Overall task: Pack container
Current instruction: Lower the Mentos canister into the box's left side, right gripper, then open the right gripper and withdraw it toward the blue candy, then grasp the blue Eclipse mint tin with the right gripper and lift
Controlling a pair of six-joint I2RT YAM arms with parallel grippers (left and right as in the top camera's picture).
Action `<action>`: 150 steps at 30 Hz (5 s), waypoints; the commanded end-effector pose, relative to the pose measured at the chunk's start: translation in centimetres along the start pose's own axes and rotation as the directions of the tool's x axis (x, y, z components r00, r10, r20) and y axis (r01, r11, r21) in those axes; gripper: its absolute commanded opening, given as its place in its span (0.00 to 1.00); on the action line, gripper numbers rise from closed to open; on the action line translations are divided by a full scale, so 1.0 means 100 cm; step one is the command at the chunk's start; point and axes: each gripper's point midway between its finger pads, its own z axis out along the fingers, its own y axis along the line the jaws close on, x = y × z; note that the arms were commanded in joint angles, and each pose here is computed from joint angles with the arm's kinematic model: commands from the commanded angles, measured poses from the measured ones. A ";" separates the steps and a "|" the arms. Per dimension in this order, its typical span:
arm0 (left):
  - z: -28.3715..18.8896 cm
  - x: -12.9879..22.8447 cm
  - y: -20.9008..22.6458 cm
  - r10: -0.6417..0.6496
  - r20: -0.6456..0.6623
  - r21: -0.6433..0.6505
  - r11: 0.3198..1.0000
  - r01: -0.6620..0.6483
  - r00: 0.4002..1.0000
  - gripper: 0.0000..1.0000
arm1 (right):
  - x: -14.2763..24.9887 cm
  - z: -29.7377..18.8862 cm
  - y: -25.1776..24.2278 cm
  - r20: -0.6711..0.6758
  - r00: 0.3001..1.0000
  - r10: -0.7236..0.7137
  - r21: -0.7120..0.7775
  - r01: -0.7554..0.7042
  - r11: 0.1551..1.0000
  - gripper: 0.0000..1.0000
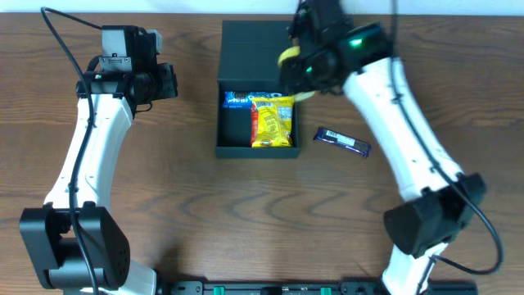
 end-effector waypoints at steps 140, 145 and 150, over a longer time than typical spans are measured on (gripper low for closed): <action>0.001 0.007 0.001 0.011 -0.032 -0.001 1.000 -0.011 0.999 0.06 | -0.023 0.094 -0.363 0.158 0.943 0.294 0.454 -0.333 0.827 0.99; 0.001 0.007 0.001 0.011 -0.031 -0.001 1.000 -0.011 0.999 0.06 | -0.020 0.107 -0.381 0.183 0.927 0.329 0.384 -0.375 0.844 0.99; 0.001 0.007 0.001 0.011 -0.031 -0.001 1.000 -0.011 0.999 0.06 | -0.031 0.110 -0.381 0.218 0.923 0.317 0.287 -0.371 0.883 0.97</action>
